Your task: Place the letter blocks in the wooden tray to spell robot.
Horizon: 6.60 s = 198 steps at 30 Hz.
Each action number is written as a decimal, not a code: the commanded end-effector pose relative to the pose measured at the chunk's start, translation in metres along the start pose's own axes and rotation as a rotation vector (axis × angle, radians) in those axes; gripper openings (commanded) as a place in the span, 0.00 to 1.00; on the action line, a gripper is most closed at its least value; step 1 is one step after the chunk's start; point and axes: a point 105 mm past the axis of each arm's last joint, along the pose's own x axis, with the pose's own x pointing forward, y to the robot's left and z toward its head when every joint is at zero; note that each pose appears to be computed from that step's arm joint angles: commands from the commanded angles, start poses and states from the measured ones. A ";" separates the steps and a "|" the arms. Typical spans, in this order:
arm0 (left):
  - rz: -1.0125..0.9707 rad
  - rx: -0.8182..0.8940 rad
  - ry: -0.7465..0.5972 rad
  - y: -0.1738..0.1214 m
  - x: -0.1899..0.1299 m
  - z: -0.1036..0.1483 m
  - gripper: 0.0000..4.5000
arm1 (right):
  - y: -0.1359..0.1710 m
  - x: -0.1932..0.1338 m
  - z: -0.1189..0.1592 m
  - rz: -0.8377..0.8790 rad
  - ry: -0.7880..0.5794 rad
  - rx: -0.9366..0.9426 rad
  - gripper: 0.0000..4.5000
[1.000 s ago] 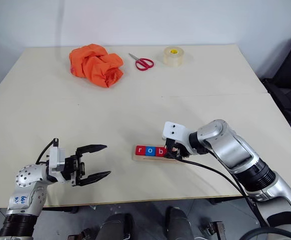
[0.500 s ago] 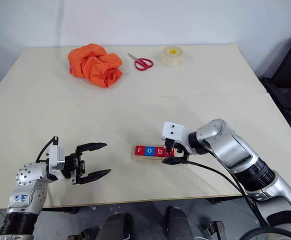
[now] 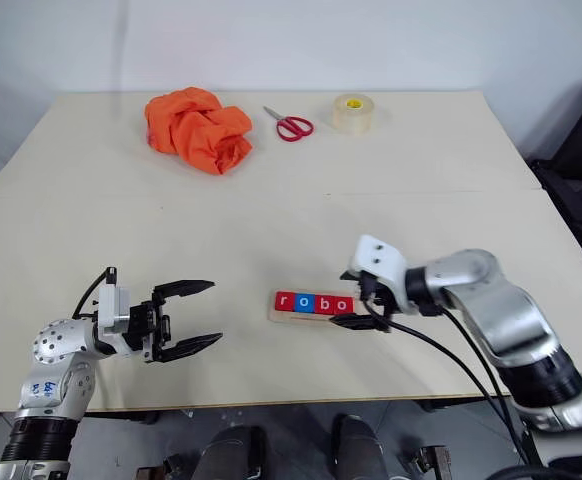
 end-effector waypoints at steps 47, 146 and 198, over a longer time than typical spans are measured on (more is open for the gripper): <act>-0.027 0.038 0.011 0.010 -0.005 0.010 1.00 | -0.078 -0.064 -0.103 -0.725 -0.127 0.481 0.80; -0.031 0.006 0.012 -0.003 -0.007 0.007 1.00 | -0.019 -0.022 -0.006 -0.188 0.020 0.050 0.31; -0.026 0.013 0.001 0.001 -0.003 0.006 1.00 | -0.005 -0.014 -0.007 -0.139 0.059 -0.037 1.00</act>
